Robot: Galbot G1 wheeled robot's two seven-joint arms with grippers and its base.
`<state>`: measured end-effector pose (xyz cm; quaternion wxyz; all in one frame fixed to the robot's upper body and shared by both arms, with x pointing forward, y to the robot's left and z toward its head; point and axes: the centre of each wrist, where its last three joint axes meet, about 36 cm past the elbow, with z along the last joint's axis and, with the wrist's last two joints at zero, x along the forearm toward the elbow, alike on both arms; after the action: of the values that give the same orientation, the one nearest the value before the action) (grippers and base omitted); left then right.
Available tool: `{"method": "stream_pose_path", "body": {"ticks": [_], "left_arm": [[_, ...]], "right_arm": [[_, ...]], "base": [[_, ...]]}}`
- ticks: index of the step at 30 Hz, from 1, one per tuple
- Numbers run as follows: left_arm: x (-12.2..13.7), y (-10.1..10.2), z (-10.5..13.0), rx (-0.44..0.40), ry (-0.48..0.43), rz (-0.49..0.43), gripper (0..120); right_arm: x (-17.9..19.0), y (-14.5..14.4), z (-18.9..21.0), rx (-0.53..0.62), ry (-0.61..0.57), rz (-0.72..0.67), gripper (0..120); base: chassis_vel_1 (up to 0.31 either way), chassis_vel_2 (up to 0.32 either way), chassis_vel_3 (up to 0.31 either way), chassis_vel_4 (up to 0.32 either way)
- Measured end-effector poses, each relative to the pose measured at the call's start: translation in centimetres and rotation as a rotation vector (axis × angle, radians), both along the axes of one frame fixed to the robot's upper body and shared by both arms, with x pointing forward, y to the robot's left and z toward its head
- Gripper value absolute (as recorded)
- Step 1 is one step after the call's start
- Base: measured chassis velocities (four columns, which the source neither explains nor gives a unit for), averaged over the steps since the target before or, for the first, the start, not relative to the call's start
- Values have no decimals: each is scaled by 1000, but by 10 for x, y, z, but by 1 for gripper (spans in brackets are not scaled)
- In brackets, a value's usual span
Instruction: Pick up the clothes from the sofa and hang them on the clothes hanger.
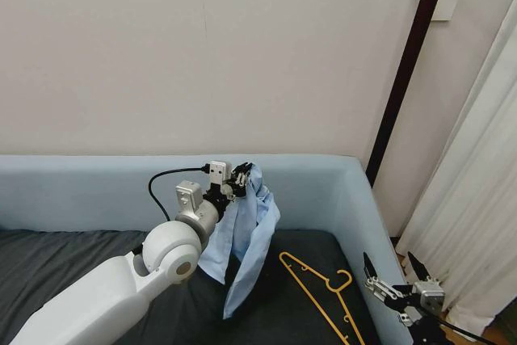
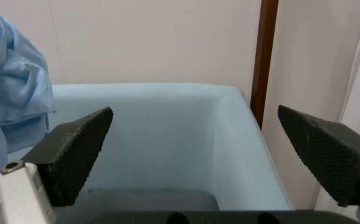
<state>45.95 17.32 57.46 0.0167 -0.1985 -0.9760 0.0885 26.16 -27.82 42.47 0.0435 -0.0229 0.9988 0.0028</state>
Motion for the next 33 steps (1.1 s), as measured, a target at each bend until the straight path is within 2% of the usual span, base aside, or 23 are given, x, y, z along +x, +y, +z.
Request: {"method": "stream_pose_path", "body": {"ticks": [1, 4, 6, 7, 8, 10, 12, 13, 14, 15, 18, 19, 22, 26, 33], "left_arm": [[1, -3, 2, -40, 17, 2, 4], [4, -2, -3, -90, 39, 34, 4], [6, 7, -25, -111, 61, 82, 4], [4, 17, -54, -118, 92, 129, 4], [4, 17, -54, -118, 92, 129, 4], [-3, 26, -103, -145, 161, 201, 4], [-15, 28, -160, -180, 248, 273, 4], [-15, 28, -160, -180, 248, 273, 4], [-20, 25, -181, -190, 277, 296, 4], [-27, 20, -211, -198, 320, 320, 4], [-41, 12, -265, -175, 367, 367, 4], [-41, 12, -265, -175, 367, 367, 4], [-56, 14, -296, -138, 407, 394, 4], [-71, 27, -305, -121, 426, 414, 4], [-89, 52, -305, -98, 424, 435, 4]], "right_arm": [[1, -1, 0, -2, -1, 1, 100], [3, -3, 0, -5, -1, 2, 100], [3, -4, 0, -8, 1, 5, 100], [3, -4, -1, -12, 6, 8, 100], [3, -4, -1, -12, 6, 8, 100], [2, -5, -2, -18, 12, 12, 100], [2, -6, -2, -26, 15, 20, 100], [2, -6, -2, -26, 15, 20, 100], [2, -6, -2, -27, 15, 23, 100], [1, -6, -2, -30, 18, 27, 100], [-2, -5, -1, -38, 26, 43, 100], [-2, -5, -1, -38, 26, 43, 100], [-6, -1, -4, -51, 41, 68, 100], [-6, 1, -7, -53, 48, 79, 100], [-3, 2, -13, -49, 55, 86, 100]], "base": [[0, 0, 0, 0], [0, 0, 0, 0], [0, 0, 0, 0], [0, 0, 0, 0], [0, 0, 0, 0], [0, 0, 0, 0], [0, 0, 0, 0], [0, 0, 0, 0], [0, 0, 0, 0], [0, 0, 0, 0], [0, 0, 0, 0], [0, 0, 0, 0], [0, 0, 0, 0], [0, 0, 0, 0], [0, 0, 0, 0]]}}
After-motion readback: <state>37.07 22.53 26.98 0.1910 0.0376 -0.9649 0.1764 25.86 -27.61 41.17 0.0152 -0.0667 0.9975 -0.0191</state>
